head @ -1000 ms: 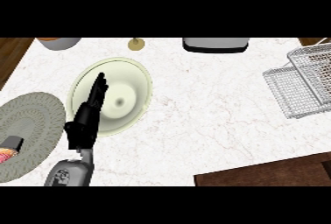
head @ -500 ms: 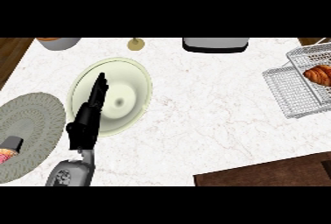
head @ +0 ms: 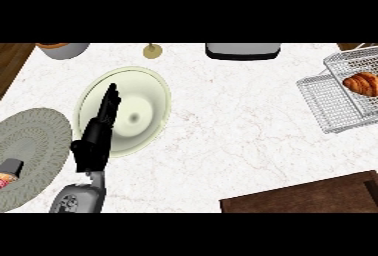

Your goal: Pick the croissant from the tray and place it in the tiered basket

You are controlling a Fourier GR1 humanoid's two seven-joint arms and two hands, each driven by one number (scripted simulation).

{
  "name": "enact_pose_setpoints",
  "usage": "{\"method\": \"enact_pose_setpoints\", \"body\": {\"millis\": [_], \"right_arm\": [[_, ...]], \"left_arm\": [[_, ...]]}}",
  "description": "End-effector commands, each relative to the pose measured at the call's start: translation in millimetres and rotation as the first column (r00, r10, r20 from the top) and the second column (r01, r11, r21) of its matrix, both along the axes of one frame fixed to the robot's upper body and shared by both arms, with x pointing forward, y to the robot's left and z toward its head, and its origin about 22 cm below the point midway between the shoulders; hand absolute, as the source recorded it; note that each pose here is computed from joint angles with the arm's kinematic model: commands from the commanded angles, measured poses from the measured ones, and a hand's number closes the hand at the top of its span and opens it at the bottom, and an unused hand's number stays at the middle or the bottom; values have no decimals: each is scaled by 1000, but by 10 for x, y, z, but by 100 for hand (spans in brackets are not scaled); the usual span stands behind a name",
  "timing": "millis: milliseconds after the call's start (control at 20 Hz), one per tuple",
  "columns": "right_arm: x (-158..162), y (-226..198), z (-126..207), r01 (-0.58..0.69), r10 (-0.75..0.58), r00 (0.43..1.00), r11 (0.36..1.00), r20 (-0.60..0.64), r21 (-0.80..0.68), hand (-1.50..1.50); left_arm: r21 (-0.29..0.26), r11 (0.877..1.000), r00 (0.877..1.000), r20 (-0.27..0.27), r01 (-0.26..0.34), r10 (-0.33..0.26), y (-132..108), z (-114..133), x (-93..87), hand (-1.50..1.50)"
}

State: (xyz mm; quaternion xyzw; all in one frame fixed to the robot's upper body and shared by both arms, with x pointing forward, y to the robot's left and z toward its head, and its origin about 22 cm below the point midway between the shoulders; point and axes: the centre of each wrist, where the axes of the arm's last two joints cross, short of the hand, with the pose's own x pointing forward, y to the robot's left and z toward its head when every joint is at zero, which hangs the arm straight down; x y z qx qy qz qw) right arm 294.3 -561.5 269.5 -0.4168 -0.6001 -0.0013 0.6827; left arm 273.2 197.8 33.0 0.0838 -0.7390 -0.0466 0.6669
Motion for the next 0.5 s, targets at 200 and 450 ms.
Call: {"method": "enact_pose_setpoints", "body": {"millis": [200, 450], "right_arm": [[-1101, -772, -89, 23, -40, 993, 987, 109, 159, -150], [-1675, -987, -473, 9, -28, 994, 984, 102, 180, -150]], "left_arm": [[-2, 1000, 1000, -4, -30, 30, 99, -21, 60, 0], [-13, 1000, 1000, -4, -23, 23, 108, -71, -142, 0]]}}
